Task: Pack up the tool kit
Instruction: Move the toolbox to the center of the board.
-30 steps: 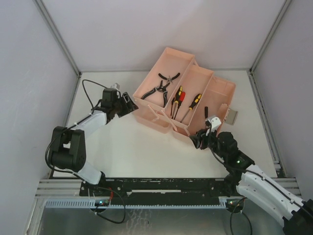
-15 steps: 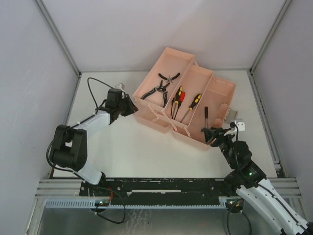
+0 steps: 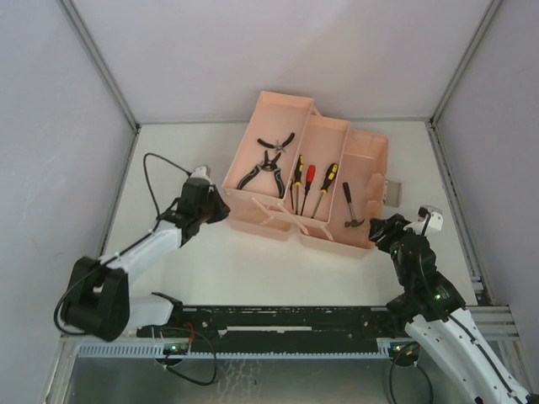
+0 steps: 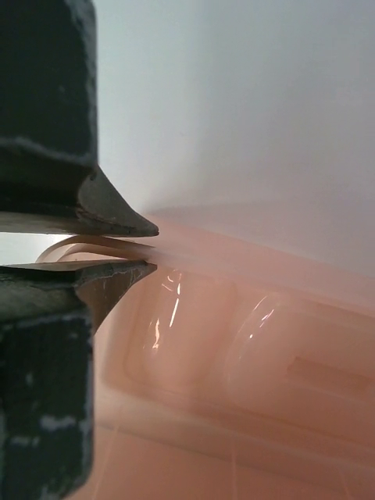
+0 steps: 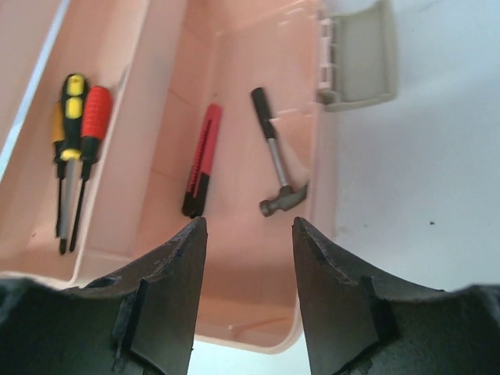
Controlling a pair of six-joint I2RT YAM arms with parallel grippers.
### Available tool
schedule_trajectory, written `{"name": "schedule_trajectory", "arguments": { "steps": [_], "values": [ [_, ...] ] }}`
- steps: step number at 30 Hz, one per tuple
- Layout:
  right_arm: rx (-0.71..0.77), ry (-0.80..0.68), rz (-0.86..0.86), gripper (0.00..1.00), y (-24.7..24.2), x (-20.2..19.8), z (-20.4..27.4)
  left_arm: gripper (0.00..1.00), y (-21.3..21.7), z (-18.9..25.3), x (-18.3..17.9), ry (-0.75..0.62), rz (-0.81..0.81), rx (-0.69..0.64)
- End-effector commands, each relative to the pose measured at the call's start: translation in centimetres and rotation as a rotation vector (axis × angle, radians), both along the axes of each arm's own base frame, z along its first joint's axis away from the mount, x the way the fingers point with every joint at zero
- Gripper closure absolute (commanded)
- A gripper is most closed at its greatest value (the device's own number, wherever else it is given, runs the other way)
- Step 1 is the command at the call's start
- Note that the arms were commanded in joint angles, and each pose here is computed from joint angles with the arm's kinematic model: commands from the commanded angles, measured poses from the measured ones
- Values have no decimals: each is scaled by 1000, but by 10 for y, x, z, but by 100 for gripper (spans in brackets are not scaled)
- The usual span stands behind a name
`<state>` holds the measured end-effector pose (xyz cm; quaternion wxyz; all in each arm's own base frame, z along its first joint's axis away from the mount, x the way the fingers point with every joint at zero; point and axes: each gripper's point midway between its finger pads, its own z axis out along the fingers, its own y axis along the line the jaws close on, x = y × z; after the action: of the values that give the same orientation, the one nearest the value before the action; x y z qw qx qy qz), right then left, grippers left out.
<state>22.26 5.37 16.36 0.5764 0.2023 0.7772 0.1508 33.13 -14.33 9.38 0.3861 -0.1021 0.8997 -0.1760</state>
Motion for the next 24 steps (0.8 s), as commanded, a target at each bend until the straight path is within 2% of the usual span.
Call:
{"name": "schedule_trajectory", "arguments": {
  "steps": [1,10,17,21,24],
  "values": [
    [37,14,-64,52,-9,-3,8,100,43,-8,-36,7,160,63],
    [47,26,-12,52,1,6,13,99,67,-6,-101,-32,258,14],
    [130,35,-45,51,1,25,30,98,74,-6,-121,-27,267,9],
    [136,82,-7,51,6,22,22,89,72,4,-123,-39,244,5],
    [89,126,79,51,15,19,12,78,67,11,-123,-44,215,-6]
  ]
}}
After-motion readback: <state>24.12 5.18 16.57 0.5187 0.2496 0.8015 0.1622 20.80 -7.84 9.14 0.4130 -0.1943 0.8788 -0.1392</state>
